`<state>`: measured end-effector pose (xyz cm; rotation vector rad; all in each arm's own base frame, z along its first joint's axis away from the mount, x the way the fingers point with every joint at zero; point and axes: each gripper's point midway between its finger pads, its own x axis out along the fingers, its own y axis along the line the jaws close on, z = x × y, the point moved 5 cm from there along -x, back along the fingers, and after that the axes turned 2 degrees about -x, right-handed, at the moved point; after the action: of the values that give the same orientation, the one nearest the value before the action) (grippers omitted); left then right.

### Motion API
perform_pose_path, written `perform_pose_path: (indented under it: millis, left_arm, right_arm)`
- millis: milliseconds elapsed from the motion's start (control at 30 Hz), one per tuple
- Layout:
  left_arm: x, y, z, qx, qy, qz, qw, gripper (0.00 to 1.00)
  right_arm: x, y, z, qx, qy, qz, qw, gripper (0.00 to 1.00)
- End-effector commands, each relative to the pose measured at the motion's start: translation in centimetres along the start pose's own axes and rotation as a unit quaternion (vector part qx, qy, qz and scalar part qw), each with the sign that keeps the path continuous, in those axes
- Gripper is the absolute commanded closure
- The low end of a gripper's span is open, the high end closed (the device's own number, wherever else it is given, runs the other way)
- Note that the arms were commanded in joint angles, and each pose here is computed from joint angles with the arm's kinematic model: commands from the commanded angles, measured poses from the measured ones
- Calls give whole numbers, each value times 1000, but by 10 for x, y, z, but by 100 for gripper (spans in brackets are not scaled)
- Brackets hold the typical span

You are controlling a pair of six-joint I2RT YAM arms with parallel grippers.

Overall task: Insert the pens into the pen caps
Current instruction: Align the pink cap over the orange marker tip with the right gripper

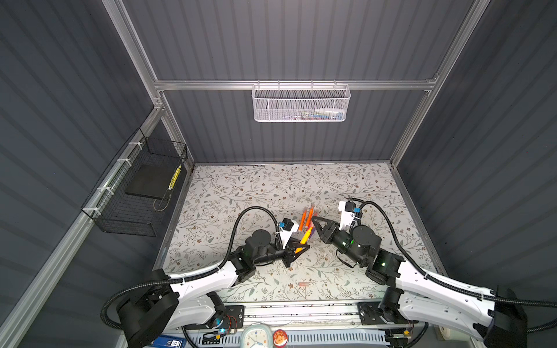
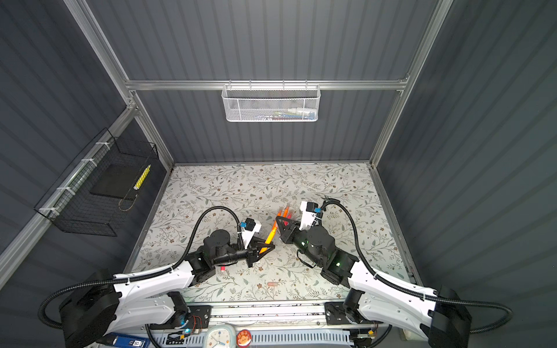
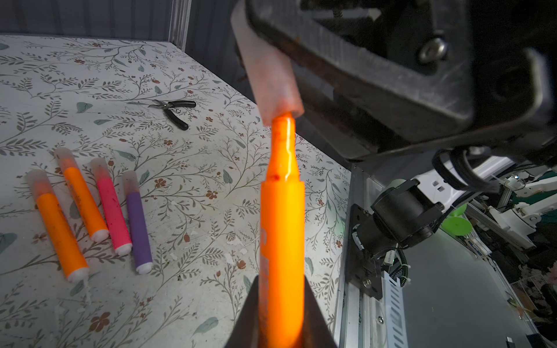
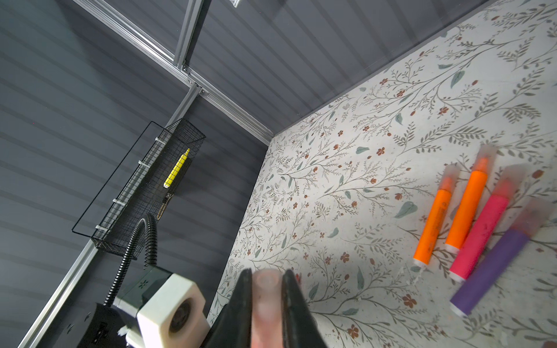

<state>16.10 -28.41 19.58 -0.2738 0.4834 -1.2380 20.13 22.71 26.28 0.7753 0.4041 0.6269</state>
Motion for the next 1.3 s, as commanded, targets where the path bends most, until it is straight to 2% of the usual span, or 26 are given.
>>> perform_pose_path:
  millis: [0,100,300,433,600,767,933,1067,1267]
  left_arm:
    - [2,-4,16,5,-26,-3,1000,100]
    - [4,3,23,-22,-45,24,998,100]
    - [12,2,38,-71,-58,11,996,100]
    - [4,11,49,-100,-81,14,992,100]
    - [-14,7,62,-94,-114,14,989,100]
    - [-17,5,62,-81,-117,16,990,100]
    - [-17,8,55,-60,-108,22,992,100]
    - [-19,8,46,-22,-105,18,994,100]
    - [-23,4,34,22,-89,1,996,100]
  right_arm:
    - [2,-4,-8,6,6,3,1000,100]
    - [4,-4,-14,2,7,12,1000,100]
    - [8,9,-29,-37,15,33,999,100]
    - [6,10,-38,-55,15,39,998,100]
    - [2,9,-45,-58,18,61,996,100]
    - [0,13,-48,-58,23,75,995,100]
    - [0,17,-45,-57,20,79,995,84]
    - [-2,16,-40,-63,12,67,996,78]
    - [-7,14,-36,-68,6,59,996,58]
